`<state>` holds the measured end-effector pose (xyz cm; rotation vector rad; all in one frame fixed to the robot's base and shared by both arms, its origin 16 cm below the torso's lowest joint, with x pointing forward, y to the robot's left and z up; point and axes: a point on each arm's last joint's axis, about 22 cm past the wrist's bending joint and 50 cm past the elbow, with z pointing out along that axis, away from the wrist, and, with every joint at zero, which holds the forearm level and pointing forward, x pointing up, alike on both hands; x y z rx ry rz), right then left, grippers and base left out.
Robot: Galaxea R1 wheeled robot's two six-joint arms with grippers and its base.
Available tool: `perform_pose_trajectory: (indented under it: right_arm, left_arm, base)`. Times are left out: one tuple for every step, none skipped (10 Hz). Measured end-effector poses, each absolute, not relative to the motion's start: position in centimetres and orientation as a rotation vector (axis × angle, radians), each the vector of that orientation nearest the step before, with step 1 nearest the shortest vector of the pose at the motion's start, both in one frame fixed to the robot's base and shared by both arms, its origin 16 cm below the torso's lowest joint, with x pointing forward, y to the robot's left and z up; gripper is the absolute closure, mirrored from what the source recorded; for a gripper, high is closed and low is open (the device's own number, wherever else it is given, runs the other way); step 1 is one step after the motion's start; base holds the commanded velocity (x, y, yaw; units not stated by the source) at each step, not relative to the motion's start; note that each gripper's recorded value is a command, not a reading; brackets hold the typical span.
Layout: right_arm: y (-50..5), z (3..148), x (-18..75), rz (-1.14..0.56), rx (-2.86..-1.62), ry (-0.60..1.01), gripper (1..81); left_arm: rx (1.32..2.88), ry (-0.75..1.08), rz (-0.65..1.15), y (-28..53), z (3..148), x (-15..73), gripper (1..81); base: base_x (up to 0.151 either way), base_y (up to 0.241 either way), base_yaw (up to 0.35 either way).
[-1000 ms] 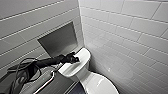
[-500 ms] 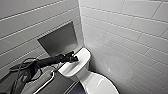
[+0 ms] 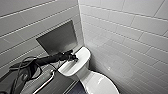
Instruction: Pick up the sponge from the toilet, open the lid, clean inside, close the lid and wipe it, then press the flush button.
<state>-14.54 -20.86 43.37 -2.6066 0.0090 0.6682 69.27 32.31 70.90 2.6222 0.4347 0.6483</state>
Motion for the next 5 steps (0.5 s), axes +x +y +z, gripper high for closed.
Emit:
perform_pose_trajectory:
  right_arm:
    - [-20.9, 43.4, -14.5, 0.668, -2.607, 0.009, 81.1]
    - [-20.8, 43.4, -14.5, 0.668, -2.606, 0.009, 81.1]
    - [-20.8, 43.4, -14.6, 0.668, -2.605, 0.009, 81.1]
    - [-20.6, 43.4, -14.6, 0.668, -2.604, 0.01, 81.1]
    - [-20.6, 43.4, -14.7, 0.669, -2.603, 0.01, 81.1]
  left_arm:
    - [2.621, 0.434, 0.657, 32.3, 71.3, 69.7, 81.1]
    - [2.616, 0.445, 0.669, 32.4, 71.8, 70.3, 81.1]
    - [2.615, 0.449, 0.675, 32.5, 72.1, 70.6, 81.1]
    - [2.615, 0.448, 0.676, 32.5, 72.1, 70.6, 81.1]
    - [2.621, 0.452, 0.679, 32.7, 72.0, 70.7, 81.1]
  base:
    - [0.0, 0.0, 0.0]
    - [0.0, 0.0, 0.0]
    - [0.0, 0.0, 0.0]
    - [0.0, 0.0, 0.0]
    - [0.0, 0.0, 0.0]
